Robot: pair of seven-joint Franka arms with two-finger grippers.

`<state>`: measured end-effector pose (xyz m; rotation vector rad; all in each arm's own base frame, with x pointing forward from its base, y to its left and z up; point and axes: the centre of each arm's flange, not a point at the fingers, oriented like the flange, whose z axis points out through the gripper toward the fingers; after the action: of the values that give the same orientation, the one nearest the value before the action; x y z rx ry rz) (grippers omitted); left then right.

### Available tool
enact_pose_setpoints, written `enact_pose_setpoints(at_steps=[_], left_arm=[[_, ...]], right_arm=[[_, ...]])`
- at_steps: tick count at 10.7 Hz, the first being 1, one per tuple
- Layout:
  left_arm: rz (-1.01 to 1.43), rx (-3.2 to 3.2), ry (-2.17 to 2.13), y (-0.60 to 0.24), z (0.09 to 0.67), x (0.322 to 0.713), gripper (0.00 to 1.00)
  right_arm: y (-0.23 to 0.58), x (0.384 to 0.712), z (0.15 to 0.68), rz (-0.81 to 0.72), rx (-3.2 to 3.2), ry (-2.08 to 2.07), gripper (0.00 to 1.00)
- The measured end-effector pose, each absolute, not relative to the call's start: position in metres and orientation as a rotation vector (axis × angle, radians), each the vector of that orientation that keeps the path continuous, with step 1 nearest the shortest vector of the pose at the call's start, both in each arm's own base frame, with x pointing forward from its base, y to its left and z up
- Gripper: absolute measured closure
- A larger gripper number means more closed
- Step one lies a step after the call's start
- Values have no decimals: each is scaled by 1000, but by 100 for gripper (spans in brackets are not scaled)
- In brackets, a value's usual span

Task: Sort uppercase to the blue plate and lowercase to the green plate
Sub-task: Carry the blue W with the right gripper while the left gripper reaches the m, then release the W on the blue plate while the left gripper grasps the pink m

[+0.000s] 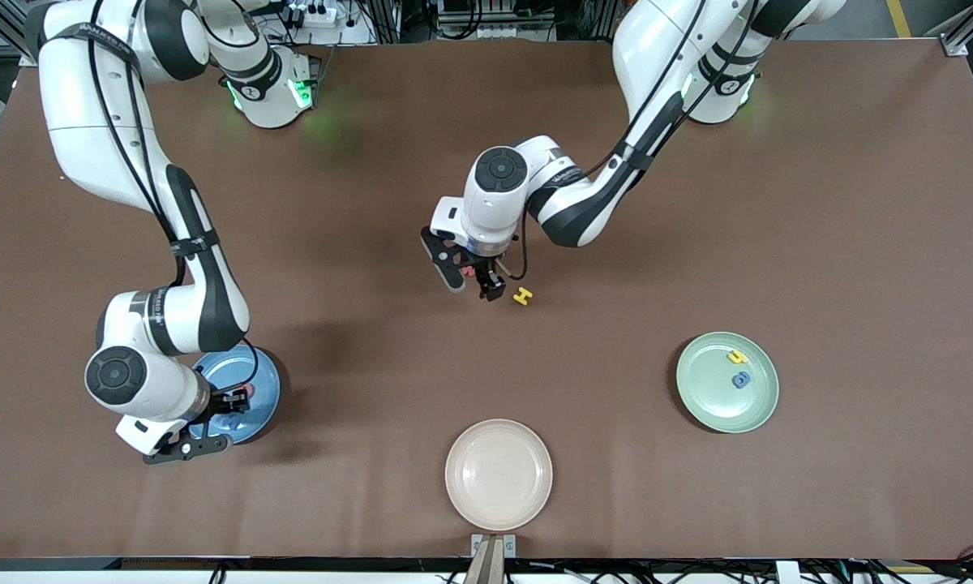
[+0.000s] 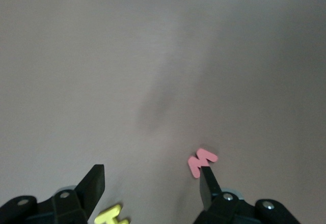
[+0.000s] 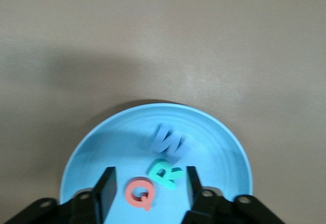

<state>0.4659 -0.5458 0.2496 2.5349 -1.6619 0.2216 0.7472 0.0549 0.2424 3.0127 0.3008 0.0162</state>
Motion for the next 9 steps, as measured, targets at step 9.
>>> enact_pose_setpoints(at_steps=[9], left_arm=[[229,2150,-2281,-573,191,424,32]], right_arm=[[62,747,244,21,3020,309,0]])
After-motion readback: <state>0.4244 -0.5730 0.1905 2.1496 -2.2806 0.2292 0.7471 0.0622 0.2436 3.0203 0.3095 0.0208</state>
